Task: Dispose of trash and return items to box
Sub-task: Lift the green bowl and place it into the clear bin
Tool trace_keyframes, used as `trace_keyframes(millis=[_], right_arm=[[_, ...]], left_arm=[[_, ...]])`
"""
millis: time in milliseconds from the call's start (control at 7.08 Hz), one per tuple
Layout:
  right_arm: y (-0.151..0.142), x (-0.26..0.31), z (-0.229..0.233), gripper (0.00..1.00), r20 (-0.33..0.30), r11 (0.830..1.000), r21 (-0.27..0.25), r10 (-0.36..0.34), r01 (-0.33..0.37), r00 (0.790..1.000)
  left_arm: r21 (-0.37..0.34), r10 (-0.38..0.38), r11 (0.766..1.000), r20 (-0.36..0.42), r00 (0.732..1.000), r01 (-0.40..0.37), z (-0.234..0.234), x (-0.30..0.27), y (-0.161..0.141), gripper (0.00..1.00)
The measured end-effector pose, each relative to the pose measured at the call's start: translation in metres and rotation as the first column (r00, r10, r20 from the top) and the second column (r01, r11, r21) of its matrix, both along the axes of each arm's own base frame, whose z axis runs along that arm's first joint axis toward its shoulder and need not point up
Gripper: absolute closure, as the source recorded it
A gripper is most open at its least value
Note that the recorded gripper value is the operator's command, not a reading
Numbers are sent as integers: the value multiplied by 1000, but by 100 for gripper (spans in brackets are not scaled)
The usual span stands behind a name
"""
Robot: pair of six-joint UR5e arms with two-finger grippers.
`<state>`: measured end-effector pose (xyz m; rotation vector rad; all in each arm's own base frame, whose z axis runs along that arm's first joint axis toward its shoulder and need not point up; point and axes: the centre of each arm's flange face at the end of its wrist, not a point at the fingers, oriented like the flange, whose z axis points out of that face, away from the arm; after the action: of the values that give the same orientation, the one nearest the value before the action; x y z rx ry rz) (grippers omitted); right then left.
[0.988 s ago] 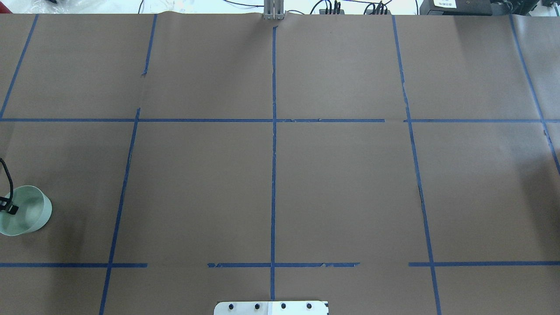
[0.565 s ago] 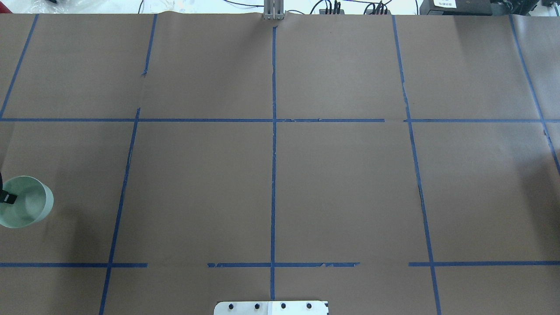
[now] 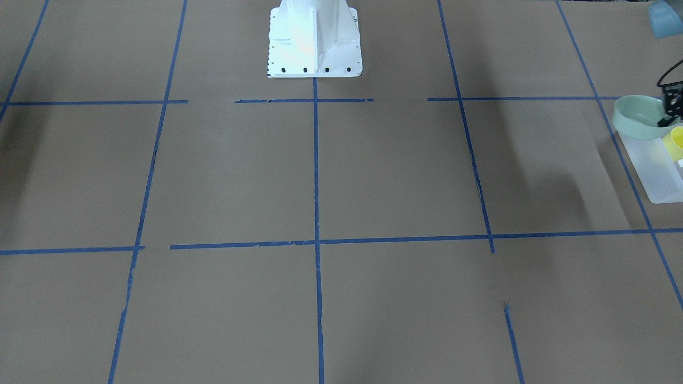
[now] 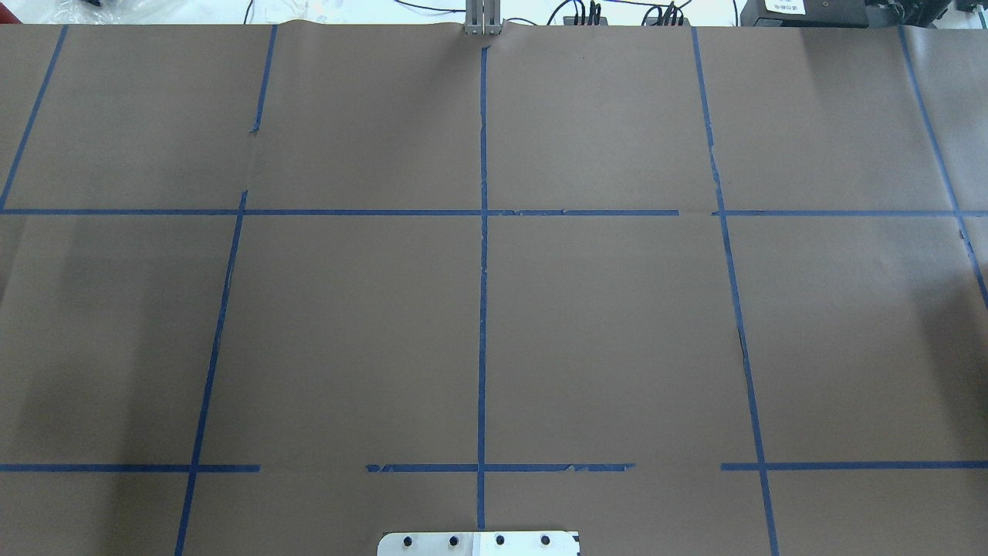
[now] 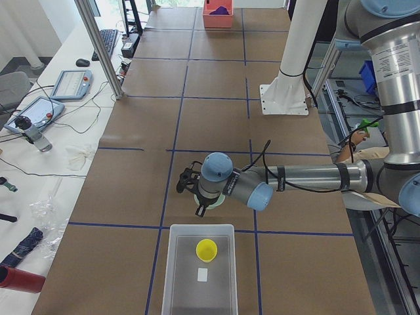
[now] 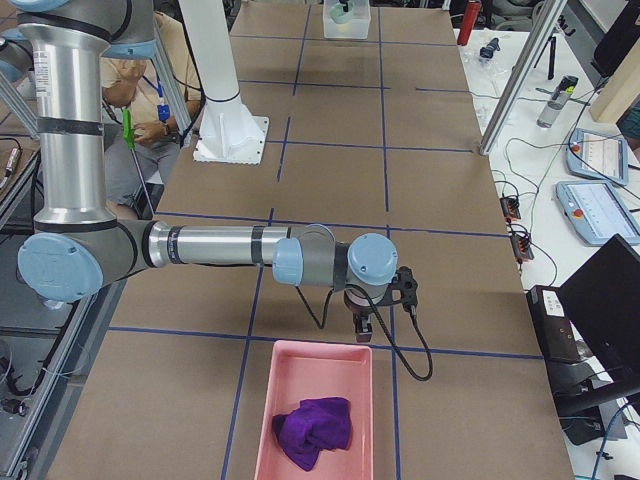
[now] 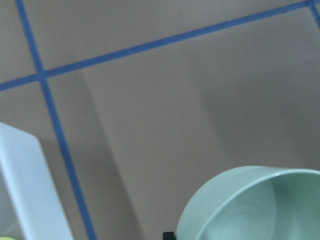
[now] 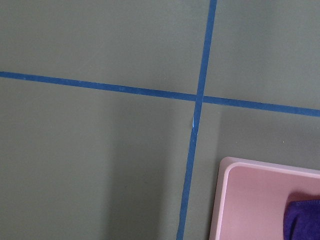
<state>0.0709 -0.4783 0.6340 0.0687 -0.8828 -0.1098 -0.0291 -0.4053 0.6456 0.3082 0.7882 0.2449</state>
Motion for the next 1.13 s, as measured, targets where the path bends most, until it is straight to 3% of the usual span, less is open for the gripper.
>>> trace_keyframes(millis=[424,1129], right_arm=[[0,-3,0,0,16,1000,-3,-3,3,1000],[-1,-18,4,0,28,999,-11,-32,33,999]], left_arm=[[-24,61,998,80,995,-59,120,-106,-25,100],[-95,44,995,111,993,-34,232,-127,12,100]])
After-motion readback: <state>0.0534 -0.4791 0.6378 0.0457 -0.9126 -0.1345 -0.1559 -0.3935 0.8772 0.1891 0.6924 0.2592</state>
